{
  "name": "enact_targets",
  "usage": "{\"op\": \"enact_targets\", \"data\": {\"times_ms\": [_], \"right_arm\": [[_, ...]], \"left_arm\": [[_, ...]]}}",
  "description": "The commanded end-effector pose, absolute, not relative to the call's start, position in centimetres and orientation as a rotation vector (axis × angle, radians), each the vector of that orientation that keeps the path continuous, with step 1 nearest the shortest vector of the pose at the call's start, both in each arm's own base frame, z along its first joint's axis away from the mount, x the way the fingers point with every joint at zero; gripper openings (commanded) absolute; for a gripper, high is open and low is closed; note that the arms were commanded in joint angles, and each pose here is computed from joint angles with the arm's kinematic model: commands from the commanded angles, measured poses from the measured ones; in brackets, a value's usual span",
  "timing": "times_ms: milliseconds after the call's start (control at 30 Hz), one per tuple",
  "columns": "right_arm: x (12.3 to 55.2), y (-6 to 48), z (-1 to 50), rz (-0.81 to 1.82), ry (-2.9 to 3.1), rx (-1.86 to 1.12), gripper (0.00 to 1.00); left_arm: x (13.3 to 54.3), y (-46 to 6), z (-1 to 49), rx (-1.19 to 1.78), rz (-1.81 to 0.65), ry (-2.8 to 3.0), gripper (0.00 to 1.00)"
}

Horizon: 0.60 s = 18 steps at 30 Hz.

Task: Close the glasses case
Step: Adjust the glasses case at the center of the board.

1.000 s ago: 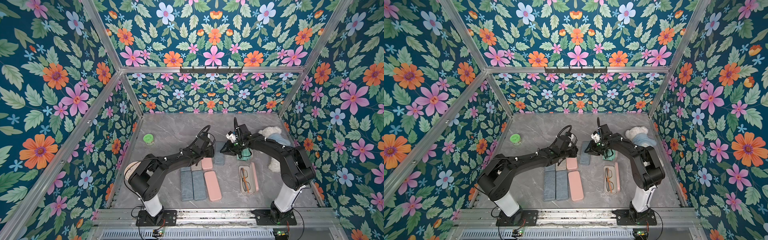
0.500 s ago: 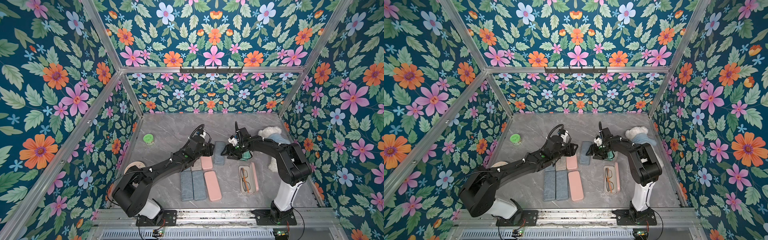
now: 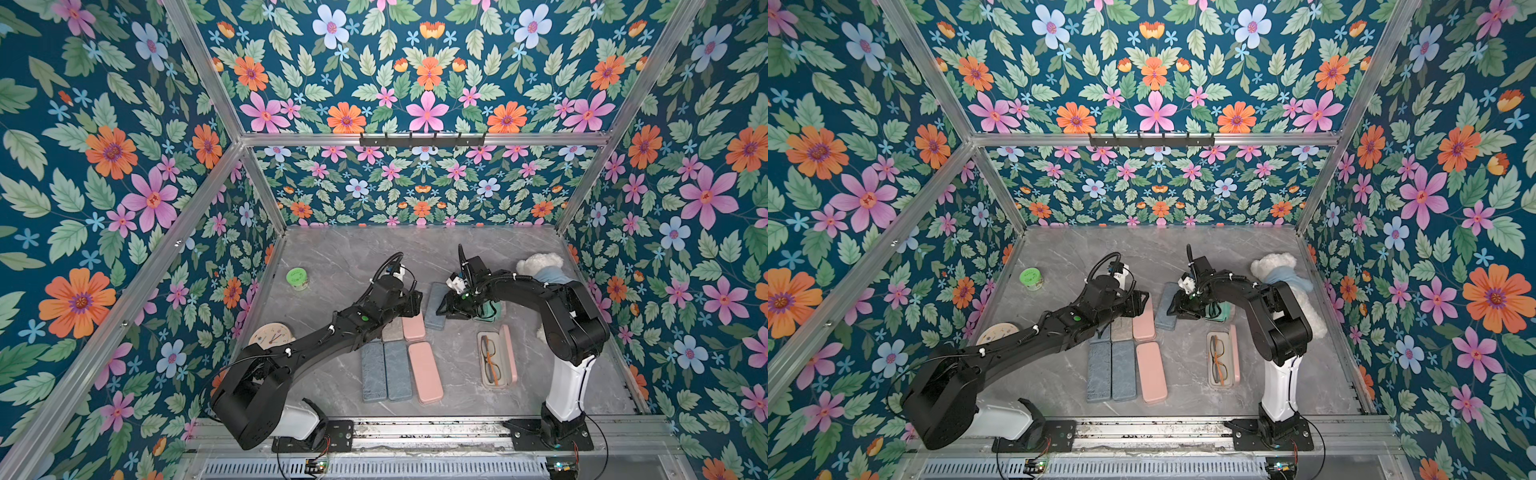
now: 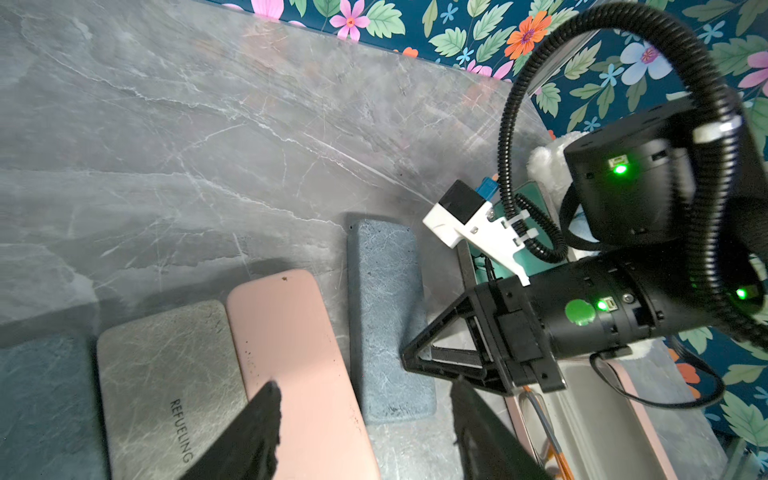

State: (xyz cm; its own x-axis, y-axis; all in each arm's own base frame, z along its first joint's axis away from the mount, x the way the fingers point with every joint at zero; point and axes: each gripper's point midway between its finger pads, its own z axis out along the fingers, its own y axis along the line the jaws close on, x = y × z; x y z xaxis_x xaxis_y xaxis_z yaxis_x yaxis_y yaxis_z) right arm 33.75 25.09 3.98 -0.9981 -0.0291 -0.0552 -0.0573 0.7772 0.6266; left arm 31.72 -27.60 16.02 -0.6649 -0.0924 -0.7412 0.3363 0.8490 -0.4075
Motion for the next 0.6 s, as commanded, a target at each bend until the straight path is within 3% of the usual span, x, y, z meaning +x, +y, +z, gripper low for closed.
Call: {"op": "enact_targets", "data": {"times_ms": [0,200,567], "right_arm": [[33.0,25.4,3.9,1.025,2.937,-0.148,0.47],[33.2,24.8,3.5,0.933,2.971,-0.157,0.47],[36.6,24.2,4.6,0.866,2.952,-0.084,0.57]], "left_arm": [[31.8,-27.2,16.0,0.171,-0.645,2.203,0.68],[31.6,-27.0,15.6,0.168,-0.646,2.212,0.7],[31.1,-26.4,15.4,0.163,-0.639,2.214,0.7]]}}
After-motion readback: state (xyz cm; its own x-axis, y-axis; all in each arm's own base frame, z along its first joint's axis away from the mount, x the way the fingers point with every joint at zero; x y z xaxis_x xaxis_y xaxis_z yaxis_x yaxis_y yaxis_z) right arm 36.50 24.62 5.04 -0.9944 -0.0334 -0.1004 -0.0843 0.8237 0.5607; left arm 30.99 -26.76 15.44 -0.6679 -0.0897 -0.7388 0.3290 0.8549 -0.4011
